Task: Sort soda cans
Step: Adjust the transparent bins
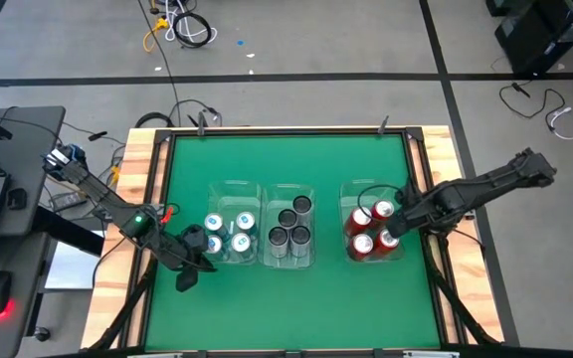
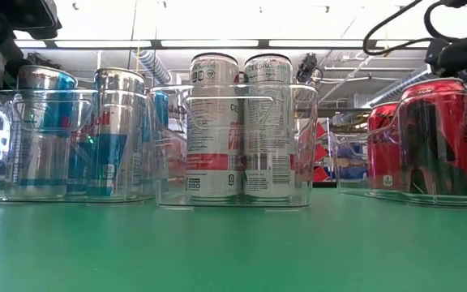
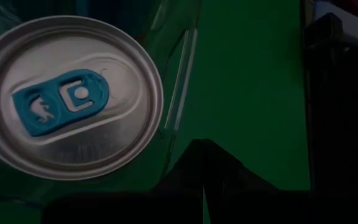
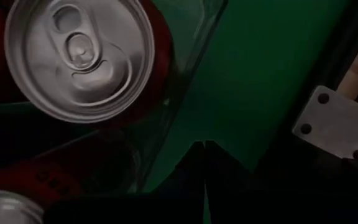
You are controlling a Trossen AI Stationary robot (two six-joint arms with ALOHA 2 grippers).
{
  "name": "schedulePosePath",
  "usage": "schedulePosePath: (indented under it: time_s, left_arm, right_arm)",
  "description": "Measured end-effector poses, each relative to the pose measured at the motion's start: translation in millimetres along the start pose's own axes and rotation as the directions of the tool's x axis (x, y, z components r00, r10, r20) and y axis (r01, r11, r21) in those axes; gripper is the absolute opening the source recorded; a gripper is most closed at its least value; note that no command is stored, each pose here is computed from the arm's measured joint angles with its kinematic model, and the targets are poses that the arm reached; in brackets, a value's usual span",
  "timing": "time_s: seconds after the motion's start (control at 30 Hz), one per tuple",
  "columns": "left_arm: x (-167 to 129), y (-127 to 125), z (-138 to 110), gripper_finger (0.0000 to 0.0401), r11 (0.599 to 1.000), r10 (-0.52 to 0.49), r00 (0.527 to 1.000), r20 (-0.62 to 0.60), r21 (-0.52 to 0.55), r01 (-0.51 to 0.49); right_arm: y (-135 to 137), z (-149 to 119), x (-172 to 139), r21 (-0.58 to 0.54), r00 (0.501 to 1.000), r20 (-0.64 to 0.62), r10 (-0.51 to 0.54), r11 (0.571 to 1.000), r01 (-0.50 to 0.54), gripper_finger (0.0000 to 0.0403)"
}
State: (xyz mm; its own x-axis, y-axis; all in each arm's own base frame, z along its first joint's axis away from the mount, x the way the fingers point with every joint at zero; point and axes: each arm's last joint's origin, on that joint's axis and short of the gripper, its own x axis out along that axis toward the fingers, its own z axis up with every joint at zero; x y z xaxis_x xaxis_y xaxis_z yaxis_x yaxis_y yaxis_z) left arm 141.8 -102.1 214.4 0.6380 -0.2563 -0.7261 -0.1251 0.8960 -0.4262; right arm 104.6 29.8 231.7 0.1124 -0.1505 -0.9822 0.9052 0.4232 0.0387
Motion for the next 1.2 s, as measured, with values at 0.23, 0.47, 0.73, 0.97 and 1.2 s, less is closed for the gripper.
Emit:
schedulePosePath:
  time_s: [0.23,0.47,0.73,0.97,1.2]
  left_arm:
    - [0,0,0,0.0000,1.000,0.000,1.000,0.001,0.000,0.000]
    - [0,0,0,0.0000,1.000,0.001,1.000,0.001,0.001,-0.001]
    - [0,0,0,0.0000,1.000,-0.001,1.000,0.002,-0.003,0.001]
    - [0,0,0,0.0000,1.000,0.000,1.000,0.002,-0.007,0.000]
    - [0,0,0,0.0000,1.000,0.000,1.000,0.001,-0.007,0.000]
  right_arm:
    - [5,4,5,0.001,0.999,-0.009,-0.042,0.999,0.042,0.0000]
    - [8,6,7,0.008,0.998,-0.015,-0.057,0.998,0.057,0.0000]
    - [24,10,7,-0.013,0.999,0.000,0.041,0.999,-0.041,0.0000]
    - [29,13,7,-0.031,0.998,-0.004,-0.063,0.998,0.063,0.0000]
    - [26,10,13,-0.025,0.983,-0.065,-0.172,0.985,0.170,0.0000]
